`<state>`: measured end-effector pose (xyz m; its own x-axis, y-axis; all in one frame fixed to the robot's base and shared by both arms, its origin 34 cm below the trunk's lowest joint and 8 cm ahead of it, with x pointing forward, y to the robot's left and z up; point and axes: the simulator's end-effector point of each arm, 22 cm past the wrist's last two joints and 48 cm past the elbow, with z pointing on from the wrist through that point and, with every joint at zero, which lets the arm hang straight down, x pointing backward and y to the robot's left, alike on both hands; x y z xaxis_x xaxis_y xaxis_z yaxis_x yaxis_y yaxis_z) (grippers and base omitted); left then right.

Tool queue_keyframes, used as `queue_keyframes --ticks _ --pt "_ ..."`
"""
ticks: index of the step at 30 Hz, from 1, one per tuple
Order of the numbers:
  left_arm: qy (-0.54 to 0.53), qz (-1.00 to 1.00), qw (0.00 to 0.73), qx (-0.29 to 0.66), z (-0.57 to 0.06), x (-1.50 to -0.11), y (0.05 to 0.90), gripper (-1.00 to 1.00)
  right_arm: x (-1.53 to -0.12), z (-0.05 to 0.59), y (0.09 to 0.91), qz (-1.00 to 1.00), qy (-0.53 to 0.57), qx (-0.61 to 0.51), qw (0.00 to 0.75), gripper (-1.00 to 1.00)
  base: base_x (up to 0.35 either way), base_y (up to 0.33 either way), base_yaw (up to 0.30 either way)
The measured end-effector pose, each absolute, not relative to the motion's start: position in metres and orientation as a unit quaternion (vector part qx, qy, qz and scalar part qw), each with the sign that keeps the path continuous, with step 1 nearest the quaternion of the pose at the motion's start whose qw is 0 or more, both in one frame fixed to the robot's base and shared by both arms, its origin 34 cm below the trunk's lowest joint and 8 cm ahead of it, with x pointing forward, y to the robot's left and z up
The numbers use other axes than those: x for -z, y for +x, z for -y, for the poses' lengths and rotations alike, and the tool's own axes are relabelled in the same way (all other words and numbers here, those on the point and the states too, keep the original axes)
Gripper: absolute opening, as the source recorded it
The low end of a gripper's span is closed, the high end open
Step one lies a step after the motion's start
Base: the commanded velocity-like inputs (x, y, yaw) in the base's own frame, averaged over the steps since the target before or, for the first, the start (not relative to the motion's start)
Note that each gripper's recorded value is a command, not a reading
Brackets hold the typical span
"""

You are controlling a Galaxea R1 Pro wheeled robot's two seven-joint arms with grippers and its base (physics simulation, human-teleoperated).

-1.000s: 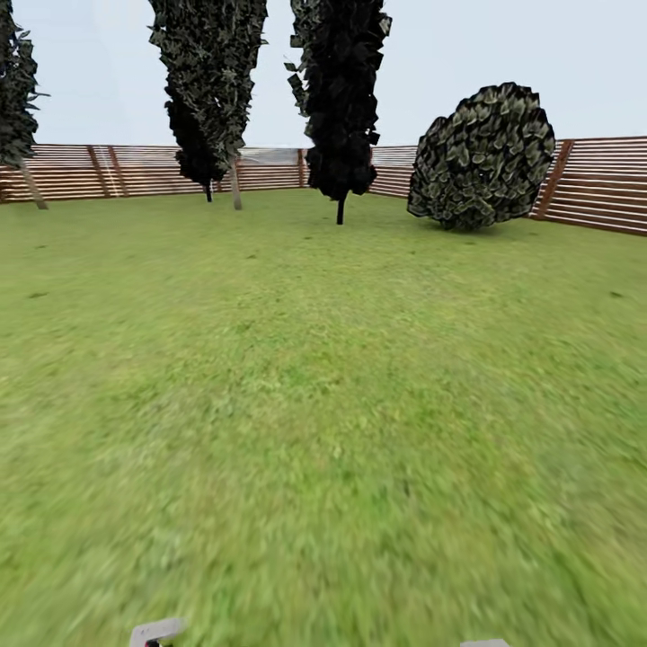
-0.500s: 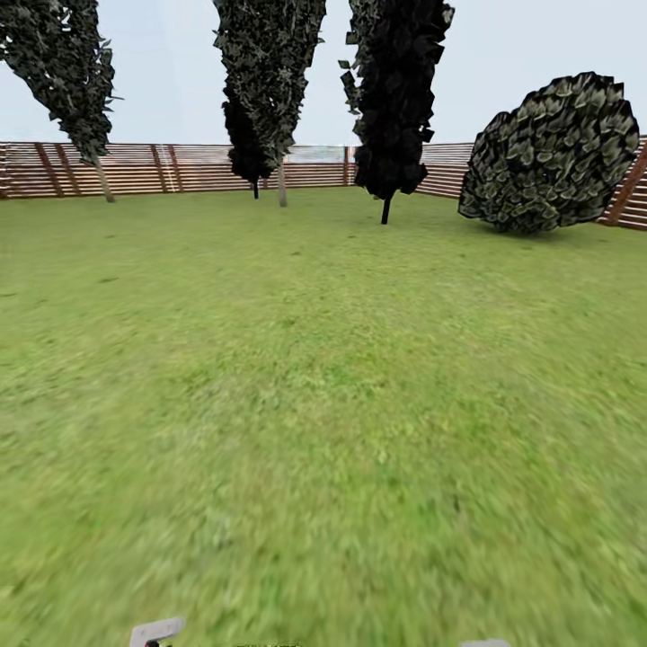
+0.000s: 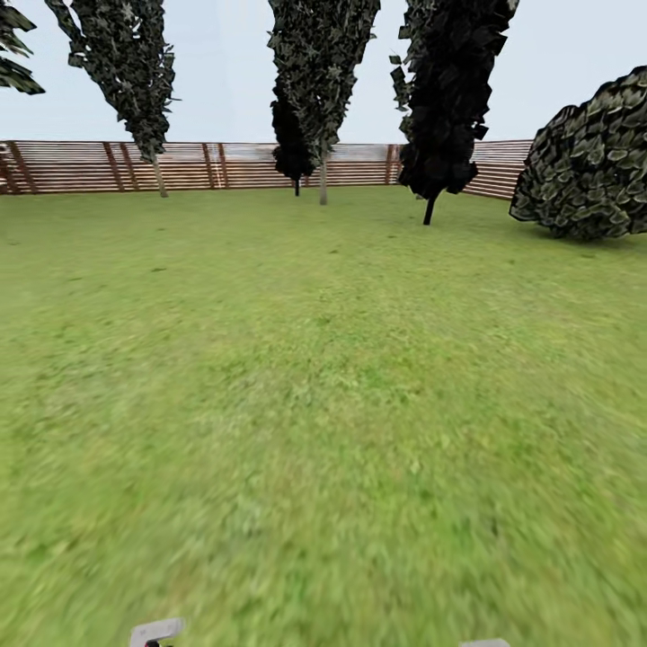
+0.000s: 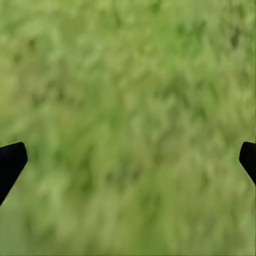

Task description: In the garden, pick up the pesticide atomizer on the floor and spray pesticide onto both trees until each tree trunk is fully covered.

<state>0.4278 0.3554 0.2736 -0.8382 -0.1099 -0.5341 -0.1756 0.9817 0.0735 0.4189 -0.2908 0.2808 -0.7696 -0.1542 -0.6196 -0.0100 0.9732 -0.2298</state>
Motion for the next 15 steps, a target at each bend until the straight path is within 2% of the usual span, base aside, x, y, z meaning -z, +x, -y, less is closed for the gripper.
queue_keyframes --ticks 15 --pt "-0.074 -0.958 0.272 -0.060 -0.3553 -0.2718 0.4258 -1.00 -0.2791 0.2908 0.4171 -0.935 -0.044 0.107 0.334 1.00 0.000 0.000 0.285"
